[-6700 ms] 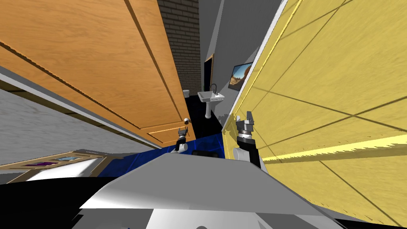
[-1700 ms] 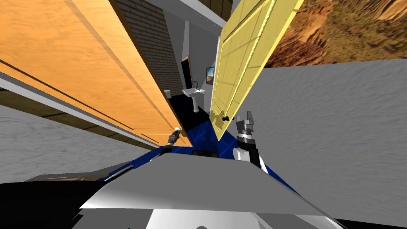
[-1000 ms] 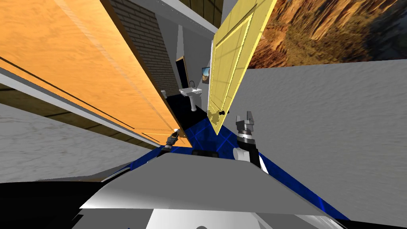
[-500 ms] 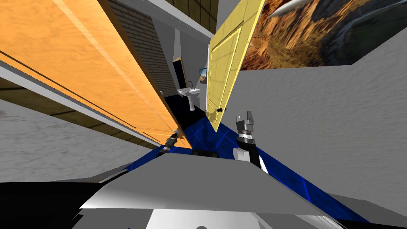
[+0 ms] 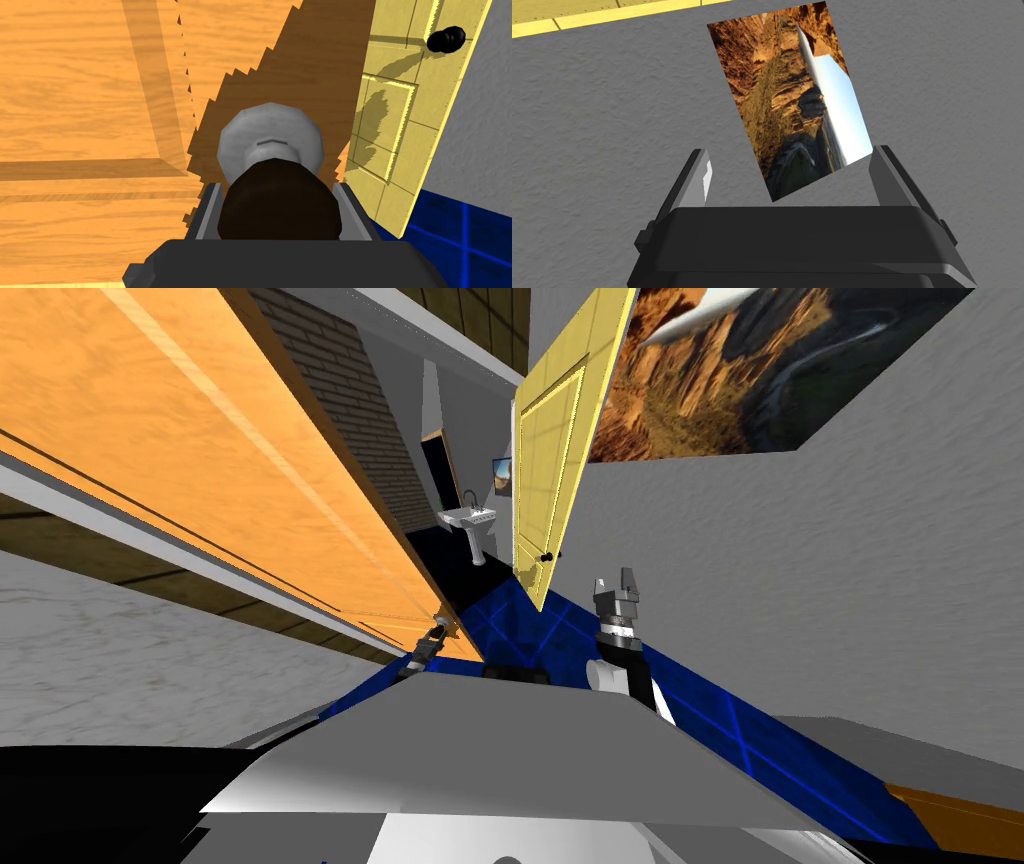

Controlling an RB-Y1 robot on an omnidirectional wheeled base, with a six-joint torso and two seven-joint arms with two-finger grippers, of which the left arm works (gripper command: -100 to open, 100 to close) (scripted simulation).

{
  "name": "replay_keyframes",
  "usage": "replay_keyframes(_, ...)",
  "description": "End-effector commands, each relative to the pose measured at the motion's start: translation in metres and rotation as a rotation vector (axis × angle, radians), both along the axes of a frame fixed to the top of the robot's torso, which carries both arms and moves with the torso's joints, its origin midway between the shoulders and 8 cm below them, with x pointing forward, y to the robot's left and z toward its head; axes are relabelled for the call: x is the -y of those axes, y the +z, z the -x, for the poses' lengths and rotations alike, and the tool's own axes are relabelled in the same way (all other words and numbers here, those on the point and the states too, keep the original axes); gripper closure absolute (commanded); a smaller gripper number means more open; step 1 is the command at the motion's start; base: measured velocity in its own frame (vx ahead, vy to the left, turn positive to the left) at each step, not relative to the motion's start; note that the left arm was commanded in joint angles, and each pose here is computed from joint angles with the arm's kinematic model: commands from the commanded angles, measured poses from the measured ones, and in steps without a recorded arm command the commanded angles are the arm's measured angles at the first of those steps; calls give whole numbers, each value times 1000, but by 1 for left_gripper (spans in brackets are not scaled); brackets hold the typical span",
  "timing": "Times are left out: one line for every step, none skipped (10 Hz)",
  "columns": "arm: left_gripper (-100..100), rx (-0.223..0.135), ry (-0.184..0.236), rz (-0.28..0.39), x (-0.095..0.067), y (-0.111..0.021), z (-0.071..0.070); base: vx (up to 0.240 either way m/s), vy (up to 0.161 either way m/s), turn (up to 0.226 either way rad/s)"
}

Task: Pull the door open

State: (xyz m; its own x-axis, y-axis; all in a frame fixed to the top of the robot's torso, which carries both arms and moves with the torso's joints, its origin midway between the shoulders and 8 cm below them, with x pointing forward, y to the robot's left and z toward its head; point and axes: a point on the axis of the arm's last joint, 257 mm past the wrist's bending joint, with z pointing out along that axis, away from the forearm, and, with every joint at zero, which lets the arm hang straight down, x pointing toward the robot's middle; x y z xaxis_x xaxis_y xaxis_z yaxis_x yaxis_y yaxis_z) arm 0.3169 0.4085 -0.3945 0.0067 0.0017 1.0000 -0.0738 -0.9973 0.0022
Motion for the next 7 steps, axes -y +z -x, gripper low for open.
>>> replay_keyframes(100, 4, -8, -2, -3, 1, 7, -222, 89, -180)
replay_keyframes(100, 5, -13, -2, -4, 2, 11, -210, 65, -168)
replay_keyframes(100, 5, -19, -2, -5, 2, 14, -185, 52, -143)
replay_keyframes(100, 6, -23, -2, -6, 2, 17, -178, 33, -107)
replay_keyframes(100, 6, -28, -2, -6, 3, 20, -186, 59, -114)
replay_keyframes(100, -1, -28, -1, -4, 0, 19, -83, 32, -34)
replay_keyframes(100, -3, -34, 0, -3, -1, 23, -135, 39, -162)
